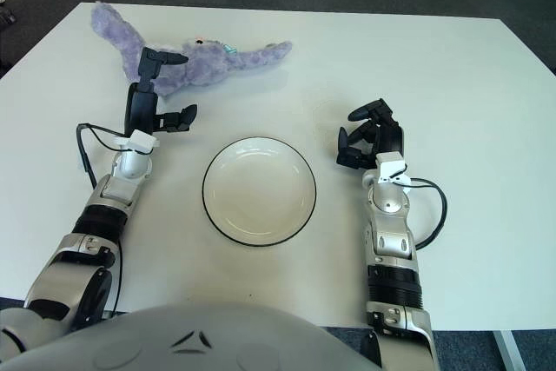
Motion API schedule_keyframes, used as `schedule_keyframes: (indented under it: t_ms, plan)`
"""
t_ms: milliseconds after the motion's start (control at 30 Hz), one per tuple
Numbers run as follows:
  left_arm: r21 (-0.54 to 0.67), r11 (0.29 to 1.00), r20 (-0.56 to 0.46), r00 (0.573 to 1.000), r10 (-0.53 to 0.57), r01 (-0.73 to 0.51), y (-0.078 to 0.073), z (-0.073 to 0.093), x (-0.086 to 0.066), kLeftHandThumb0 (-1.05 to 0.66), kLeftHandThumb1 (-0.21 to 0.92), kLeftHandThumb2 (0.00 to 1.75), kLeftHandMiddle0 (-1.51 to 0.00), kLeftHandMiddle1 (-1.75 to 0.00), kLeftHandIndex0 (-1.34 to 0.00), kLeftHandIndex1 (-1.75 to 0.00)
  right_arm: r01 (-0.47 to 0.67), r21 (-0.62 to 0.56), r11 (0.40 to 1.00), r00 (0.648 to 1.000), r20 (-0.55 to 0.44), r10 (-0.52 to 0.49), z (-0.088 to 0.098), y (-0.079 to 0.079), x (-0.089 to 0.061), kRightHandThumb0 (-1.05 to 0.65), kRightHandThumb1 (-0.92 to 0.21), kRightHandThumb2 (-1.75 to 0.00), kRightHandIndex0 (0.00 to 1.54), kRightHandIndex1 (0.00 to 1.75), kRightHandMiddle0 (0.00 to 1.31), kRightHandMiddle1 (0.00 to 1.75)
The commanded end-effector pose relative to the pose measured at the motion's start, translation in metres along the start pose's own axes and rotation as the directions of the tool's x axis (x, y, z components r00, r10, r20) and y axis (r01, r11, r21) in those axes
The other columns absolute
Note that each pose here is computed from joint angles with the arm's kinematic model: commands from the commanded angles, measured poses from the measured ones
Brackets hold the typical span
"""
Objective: Put the doll into the plate.
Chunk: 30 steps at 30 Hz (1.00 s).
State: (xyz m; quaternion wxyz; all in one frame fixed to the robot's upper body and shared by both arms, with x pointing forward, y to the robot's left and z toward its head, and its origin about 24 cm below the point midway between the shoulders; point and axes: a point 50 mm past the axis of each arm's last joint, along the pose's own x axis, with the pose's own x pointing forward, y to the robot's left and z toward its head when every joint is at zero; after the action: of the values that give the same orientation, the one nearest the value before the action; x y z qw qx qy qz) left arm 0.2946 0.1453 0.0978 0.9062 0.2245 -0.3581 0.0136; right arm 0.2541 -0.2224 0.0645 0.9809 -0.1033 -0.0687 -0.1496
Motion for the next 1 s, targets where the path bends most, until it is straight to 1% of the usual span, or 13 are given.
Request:
schedule_keyframes:
  t_ms: [0, 33, 133, 267, 367, 600, 800, 867, 967]
  plan:
    - [0.106, 0.994, -0.060, 0.998, -0.018, 0.024, 0.008, -0.012, -0.010, -0.46, 0.28, 1.04, 0.00, -0.73, 0.00, -0.85, -0.002, -0.008, 1.000, 0.998, -0.068, 0.001, -0.014, 0.001, -0.009, -0.01, -0.19, -1.44, 0.72, 1.75, 0.53, 1.63]
    - [0.126, 0.992, -0.057, 0.998, -0.019, 0.026, 0.010, -0.012, -0.010, -0.50, 0.28, 1.02, 0.00, -0.70, 0.00, -0.81, -0.002, -0.008, 1.000, 0.998, -0.069, 0.001, -0.014, 0.001, -0.009, -0.01, -0.19, -1.44, 0.72, 1.75, 0.53, 1.63]
    - [0.173, 0.984, -0.049, 0.999, -0.025, 0.033, 0.011, -0.012, -0.007, -0.56, 0.28, 0.98, 0.00, -0.68, 0.00, -0.77, -0.002, -0.010, 1.000, 0.998, -0.070, 0.001, -0.014, 0.001, -0.009, -0.01, -0.19, -1.44, 0.71, 1.75, 0.53, 1.63]
    - [0.218, 0.975, -0.034, 0.999, -0.026, 0.033, 0.013, -0.011, -0.003, -0.61, 0.28, 0.94, 0.00, -0.73, 0.00, -0.77, -0.005, -0.012, 1.000, 0.997, -0.072, 0.005, -0.013, 0.002, -0.009, -0.01, -0.19, -1.44, 0.71, 1.75, 0.54, 1.63]
    - [0.243, 0.970, -0.024, 0.999, -0.026, 0.031, 0.015, -0.011, 0.000, -0.60, 0.27, 0.94, 0.00, -0.76, 0.00, -0.78, -0.007, -0.012, 1.000, 0.997, -0.074, 0.006, -0.013, 0.002, -0.009, -0.01, -0.19, -1.44, 0.72, 1.75, 0.54, 1.63]
    - [0.315, 0.949, -0.001, 1.000, -0.019, 0.019, 0.020, -0.012, 0.008, -0.55, 0.20, 0.99, 0.00, -0.62, 0.00, -0.81, -0.007, -0.012, 1.000, 0.997, -0.077, 0.006, -0.012, 0.004, -0.009, -0.01, -0.20, -1.44, 0.70, 1.75, 0.49, 1.69]
    - [0.335, 0.942, 0.005, 1.000, -0.018, 0.015, 0.022, -0.013, 0.012, -0.56, 0.18, 1.01, -0.02, -0.59, 0.00, -0.82, -0.003, -0.014, 1.000, 0.997, -0.079, 0.002, -0.011, 0.005, -0.010, -0.01, -0.24, -1.42, 0.66, 1.75, 0.45, 1.73]
    - [0.355, 0.935, 0.011, 1.000, -0.019, 0.014, 0.024, -0.012, 0.015, -0.57, 0.18, 1.01, -0.03, -0.60, 0.00, -0.82, -0.001, -0.018, 1.000, 0.997, -0.080, -0.001, -0.011, 0.005, -0.010, -0.01, -0.25, -1.40, 0.65, 1.75, 0.43, 1.74]
    - [0.411, 0.912, 0.034, 0.999, -0.014, -0.002, 0.026, -0.011, 0.020, -0.63, 0.24, 0.96, -0.06, -0.57, 0.00, -0.78, 0.002, -0.024, 1.000, 0.997, -0.081, -0.004, -0.011, 0.006, -0.010, -0.01, -0.28, -1.38, 0.63, 1.74, 0.41, 1.74]
